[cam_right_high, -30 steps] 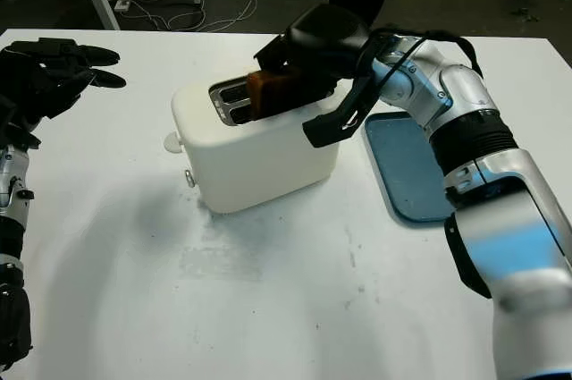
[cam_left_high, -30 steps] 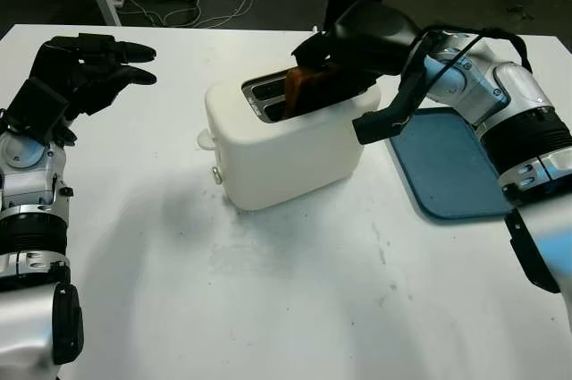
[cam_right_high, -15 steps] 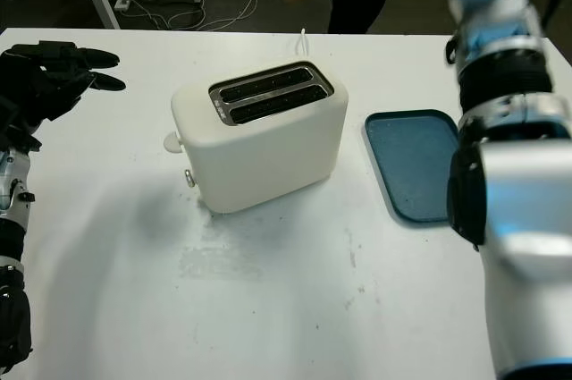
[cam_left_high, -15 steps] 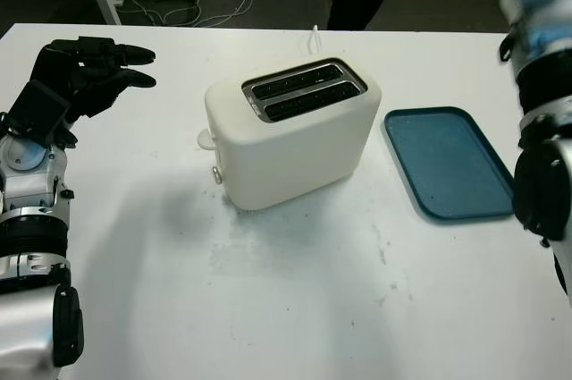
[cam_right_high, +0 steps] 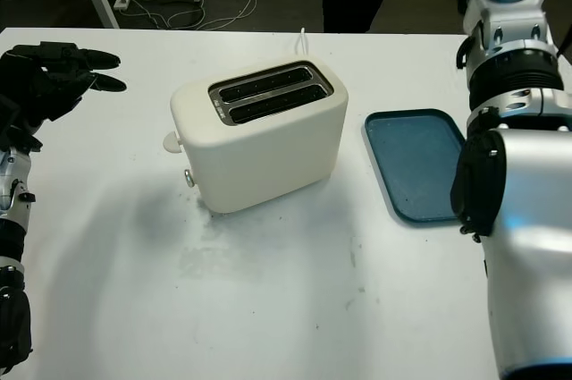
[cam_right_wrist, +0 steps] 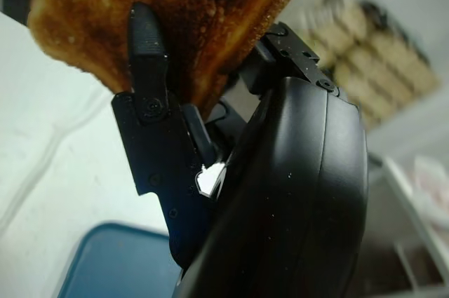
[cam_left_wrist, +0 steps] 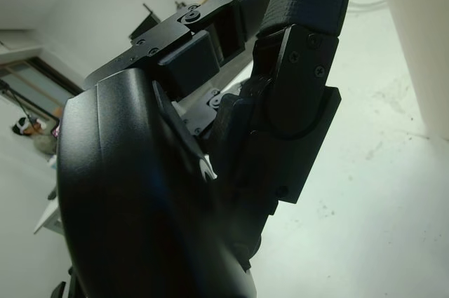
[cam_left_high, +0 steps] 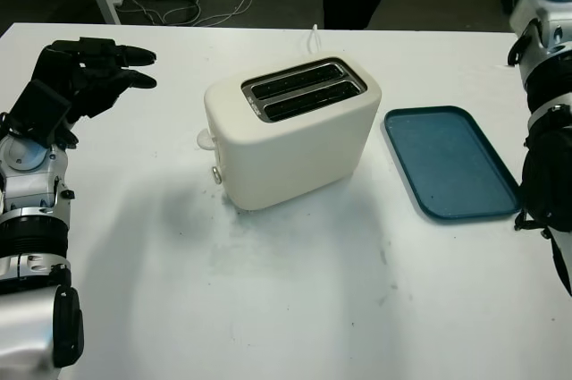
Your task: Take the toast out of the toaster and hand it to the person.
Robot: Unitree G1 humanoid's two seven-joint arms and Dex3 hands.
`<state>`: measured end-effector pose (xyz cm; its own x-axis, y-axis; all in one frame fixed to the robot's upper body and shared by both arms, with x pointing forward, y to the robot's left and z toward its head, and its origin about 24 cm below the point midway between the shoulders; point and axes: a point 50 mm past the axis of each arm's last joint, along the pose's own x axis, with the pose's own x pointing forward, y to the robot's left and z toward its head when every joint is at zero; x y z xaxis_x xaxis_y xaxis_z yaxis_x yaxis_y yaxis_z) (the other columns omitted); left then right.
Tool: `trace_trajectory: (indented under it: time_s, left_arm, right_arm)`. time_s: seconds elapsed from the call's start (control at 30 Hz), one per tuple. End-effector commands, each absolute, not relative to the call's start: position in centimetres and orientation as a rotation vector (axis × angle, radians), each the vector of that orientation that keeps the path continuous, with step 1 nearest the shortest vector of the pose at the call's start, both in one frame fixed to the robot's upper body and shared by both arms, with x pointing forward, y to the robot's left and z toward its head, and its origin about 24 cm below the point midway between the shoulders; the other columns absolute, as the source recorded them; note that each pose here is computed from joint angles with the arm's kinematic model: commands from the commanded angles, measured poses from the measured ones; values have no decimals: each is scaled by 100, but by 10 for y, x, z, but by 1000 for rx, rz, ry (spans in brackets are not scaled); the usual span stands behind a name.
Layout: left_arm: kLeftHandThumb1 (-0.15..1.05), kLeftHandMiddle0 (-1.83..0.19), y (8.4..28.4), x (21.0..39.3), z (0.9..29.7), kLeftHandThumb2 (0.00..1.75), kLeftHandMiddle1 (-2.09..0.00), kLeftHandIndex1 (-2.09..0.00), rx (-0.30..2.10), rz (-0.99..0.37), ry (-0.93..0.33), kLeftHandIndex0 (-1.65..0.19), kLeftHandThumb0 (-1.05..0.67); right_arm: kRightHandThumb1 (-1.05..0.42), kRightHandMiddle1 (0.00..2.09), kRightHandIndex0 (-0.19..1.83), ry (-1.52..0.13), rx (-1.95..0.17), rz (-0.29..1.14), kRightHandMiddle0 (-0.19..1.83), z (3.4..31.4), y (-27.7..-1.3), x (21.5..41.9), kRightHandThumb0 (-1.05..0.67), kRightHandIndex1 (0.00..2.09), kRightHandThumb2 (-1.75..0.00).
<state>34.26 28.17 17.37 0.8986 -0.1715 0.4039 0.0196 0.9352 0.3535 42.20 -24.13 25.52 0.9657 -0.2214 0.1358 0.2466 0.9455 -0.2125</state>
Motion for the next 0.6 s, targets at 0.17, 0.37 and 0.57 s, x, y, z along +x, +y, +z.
trace_trajectory:
  time_s: [0.17, 0.37, 0.57]
  left_arm:
    - [92, -109, 282, 341, 169, 10, -39, -5, 363, -103, -438, -119, -105]
    - [92, -109, 283, 341, 168, 9, -39, -5, 355, -106, -436, -120, -105]
    - [92, -109, 282, 342, 169, 10, -39, -5, 355, -106, -436, -120, -105]
  right_arm:
    - [-92, 174, 69, 60, -128, -278, 33, 195, -235, 421, -27, 175, -41]
    - [-92, 112, 73, 147, -23, -318, 34, 164, -228, 418, -20, 175, -39]
    - [-92, 140, 66, 243, -48, -302, 31, 141, -223, 414, -23, 175, -42]
